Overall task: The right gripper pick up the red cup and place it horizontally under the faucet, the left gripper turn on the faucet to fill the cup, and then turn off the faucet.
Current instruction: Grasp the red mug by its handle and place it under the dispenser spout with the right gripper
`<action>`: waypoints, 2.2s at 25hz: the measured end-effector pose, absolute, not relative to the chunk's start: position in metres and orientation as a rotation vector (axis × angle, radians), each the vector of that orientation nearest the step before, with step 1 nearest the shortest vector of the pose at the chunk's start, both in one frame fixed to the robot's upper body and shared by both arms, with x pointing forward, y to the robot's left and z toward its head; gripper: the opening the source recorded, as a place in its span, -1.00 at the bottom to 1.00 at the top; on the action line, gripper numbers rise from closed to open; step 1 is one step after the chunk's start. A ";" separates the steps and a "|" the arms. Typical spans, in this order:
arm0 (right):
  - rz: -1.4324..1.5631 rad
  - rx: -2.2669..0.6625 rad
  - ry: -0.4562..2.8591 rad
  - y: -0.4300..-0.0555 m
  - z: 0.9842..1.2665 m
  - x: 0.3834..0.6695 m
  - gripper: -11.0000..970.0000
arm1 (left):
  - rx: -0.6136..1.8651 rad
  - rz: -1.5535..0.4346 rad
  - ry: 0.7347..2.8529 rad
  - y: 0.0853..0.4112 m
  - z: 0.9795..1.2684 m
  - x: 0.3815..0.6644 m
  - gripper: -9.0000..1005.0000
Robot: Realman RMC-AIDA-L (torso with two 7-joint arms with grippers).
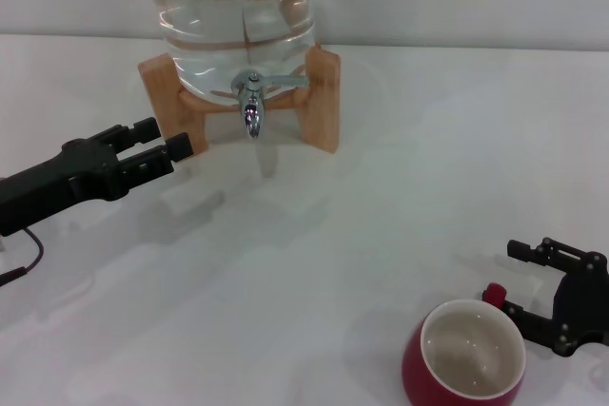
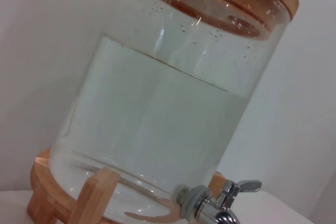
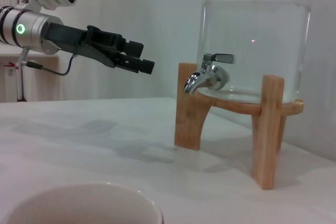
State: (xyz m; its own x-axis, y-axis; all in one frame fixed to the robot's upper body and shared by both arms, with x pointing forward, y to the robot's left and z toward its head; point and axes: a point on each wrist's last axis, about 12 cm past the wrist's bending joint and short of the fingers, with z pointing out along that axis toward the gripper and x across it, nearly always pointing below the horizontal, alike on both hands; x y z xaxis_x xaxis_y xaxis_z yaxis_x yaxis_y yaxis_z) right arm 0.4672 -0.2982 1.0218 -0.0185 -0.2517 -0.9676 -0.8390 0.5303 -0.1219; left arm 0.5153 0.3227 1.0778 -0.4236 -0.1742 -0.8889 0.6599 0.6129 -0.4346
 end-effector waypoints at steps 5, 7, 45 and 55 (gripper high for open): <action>0.610 -0.967 1.565 -0.298 1.021 0.467 0.29 | 0.396 -0.983 1.778 0.323 1.078 0.515 0.56; 0.609 -0.967 1.566 -0.298 1.021 0.466 0.24 | 0.397 -0.985 1.777 0.322 1.078 0.515 0.56; 0.602 -0.864 1.541 -0.285 1.026 0.479 -0.72 | 0.379 -0.989 1.787 0.324 1.075 0.512 0.55; 0.618 -0.875 1.526 -0.276 1.032 0.493 -0.73 | 0.372 -0.966 1.865 0.327 1.064 0.506 0.55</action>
State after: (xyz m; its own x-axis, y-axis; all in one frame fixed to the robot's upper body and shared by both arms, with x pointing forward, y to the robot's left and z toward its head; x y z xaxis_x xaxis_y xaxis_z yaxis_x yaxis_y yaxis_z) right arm 0.4928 -0.2757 1.0322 -0.0055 -0.1779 -0.9840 -0.8123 0.5747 -0.0993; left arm 0.5060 0.3265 1.0642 -0.4866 -0.1495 -0.8608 0.6167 0.6391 -0.4596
